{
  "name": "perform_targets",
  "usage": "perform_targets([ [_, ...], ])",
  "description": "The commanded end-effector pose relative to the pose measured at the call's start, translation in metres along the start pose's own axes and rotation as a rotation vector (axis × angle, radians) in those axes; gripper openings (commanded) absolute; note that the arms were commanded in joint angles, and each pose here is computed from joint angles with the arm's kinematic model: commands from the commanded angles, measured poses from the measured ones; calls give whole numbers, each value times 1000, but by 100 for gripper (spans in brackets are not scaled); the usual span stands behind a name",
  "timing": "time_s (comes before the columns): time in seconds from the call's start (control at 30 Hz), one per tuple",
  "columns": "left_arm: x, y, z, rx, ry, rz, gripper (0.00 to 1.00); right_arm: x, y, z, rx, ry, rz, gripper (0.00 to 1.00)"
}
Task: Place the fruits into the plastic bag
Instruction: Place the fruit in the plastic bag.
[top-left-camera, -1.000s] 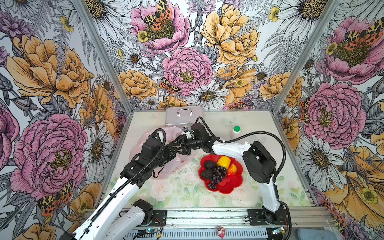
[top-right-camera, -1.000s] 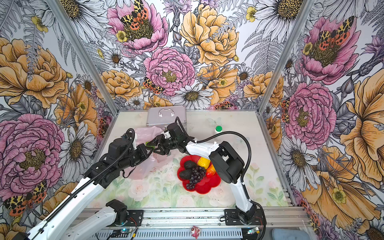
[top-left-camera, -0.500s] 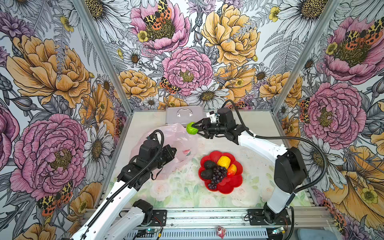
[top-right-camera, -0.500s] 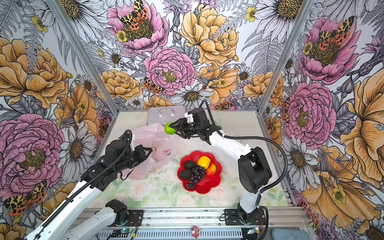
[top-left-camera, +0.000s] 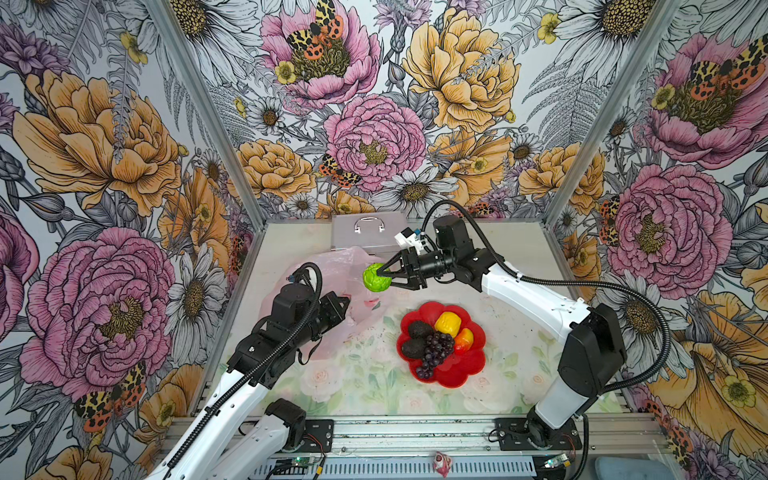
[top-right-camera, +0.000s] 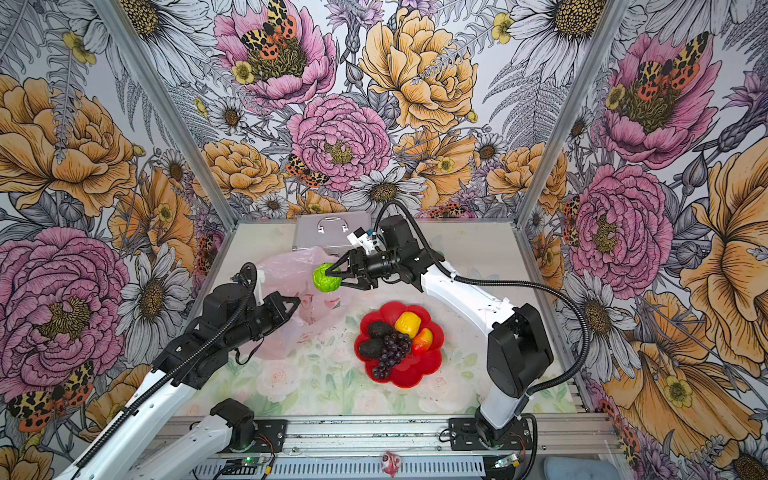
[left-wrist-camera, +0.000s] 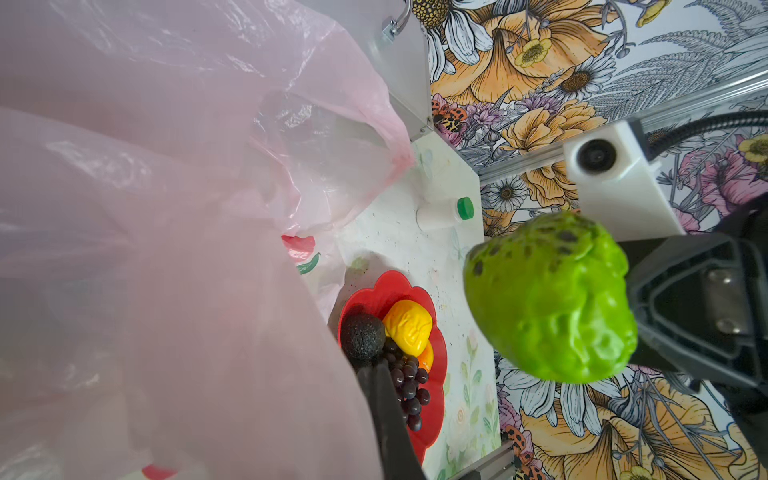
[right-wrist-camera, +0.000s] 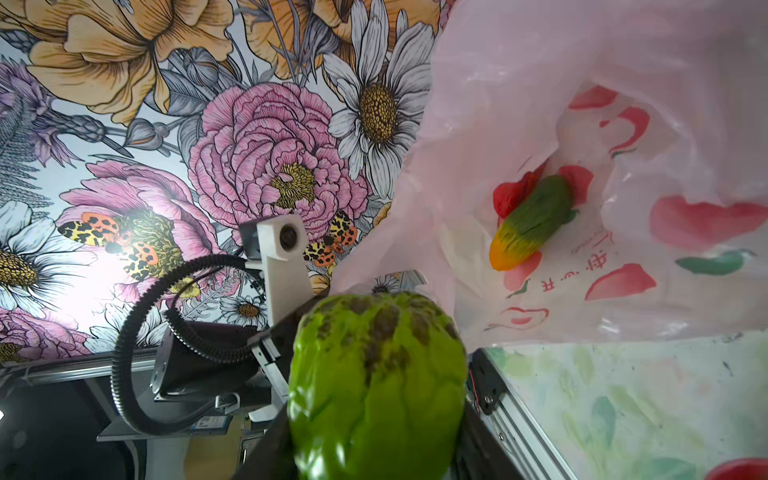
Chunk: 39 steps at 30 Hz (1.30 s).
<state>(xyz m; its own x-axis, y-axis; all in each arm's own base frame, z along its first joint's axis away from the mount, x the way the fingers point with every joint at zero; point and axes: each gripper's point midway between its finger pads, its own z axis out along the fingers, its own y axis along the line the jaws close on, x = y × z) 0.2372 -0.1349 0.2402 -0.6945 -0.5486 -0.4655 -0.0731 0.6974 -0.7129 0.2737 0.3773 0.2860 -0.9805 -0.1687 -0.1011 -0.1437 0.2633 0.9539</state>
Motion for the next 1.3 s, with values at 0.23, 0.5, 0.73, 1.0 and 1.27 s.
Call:
perform_targets([
  [0.23,-4,-1,3,-16,1,3,0,-5,-64,52,146,101,65,50],
  [0.5,-11,-21,2,10,4,44,0,-29,-73,117,139,164,62,49],
  [0.73,-10,-26,7,21,13,59,0,-24,-70,176,112,234,82,50],
  [1.0,-7,-21,9,21,12,56,0,-26,-69,195,102,244,92,59],
  [1.27,-8,-13,7,18,-3,27,0,-29,-58,186,87,231,54,75],
])
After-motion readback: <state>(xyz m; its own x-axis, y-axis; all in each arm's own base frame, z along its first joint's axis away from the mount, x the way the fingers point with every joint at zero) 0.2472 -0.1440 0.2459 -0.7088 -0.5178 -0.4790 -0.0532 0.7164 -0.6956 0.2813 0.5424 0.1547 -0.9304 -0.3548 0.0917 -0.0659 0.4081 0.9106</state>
